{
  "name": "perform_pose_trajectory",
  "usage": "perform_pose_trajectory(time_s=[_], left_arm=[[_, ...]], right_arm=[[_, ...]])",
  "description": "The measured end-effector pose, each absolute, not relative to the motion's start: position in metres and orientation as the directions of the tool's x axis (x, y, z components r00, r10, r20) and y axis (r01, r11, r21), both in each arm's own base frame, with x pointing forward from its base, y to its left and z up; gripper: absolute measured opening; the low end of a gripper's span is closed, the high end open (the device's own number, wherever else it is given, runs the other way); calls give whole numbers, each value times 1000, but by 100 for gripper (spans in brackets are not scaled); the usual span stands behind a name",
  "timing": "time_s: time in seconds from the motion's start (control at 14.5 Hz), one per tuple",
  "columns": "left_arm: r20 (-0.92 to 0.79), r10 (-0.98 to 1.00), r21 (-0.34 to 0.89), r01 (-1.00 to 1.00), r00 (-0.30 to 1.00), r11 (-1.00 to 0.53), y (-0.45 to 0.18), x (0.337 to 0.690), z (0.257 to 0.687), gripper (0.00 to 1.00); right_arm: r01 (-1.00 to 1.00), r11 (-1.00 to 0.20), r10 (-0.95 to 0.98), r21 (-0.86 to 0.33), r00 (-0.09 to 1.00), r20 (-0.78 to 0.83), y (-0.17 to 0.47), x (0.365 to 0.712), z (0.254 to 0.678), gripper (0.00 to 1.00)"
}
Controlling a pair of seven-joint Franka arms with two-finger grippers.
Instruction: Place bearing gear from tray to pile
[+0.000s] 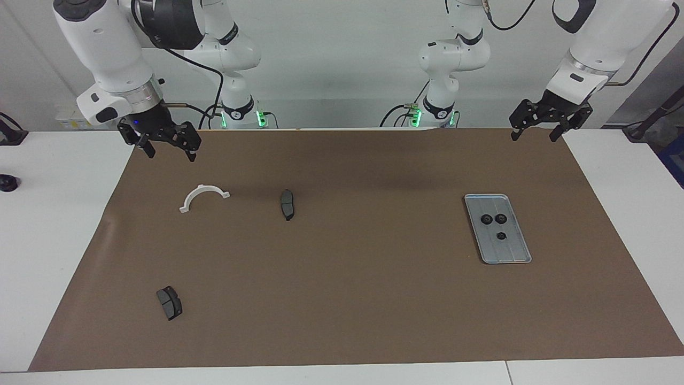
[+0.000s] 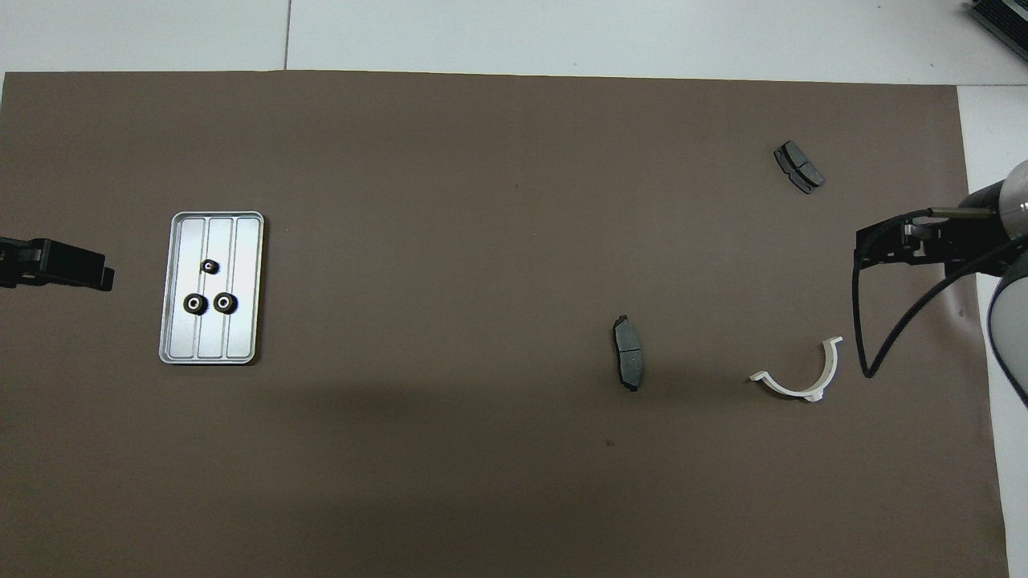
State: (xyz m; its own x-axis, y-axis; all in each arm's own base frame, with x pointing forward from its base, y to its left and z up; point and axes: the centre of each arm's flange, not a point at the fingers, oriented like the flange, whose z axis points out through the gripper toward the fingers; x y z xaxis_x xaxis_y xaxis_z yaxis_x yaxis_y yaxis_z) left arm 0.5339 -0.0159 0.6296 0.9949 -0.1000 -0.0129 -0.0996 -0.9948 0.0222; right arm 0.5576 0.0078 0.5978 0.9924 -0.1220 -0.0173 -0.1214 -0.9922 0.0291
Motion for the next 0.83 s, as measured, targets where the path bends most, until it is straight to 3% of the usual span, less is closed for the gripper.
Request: perform_pose_trajectory(time_s=[0.83], left_arm=[[-10,-155,23,-155,988,-988,-16,534,630,100]], right_arm=[[-121,-992,-122,29,992,-17,8,558,598,100]])
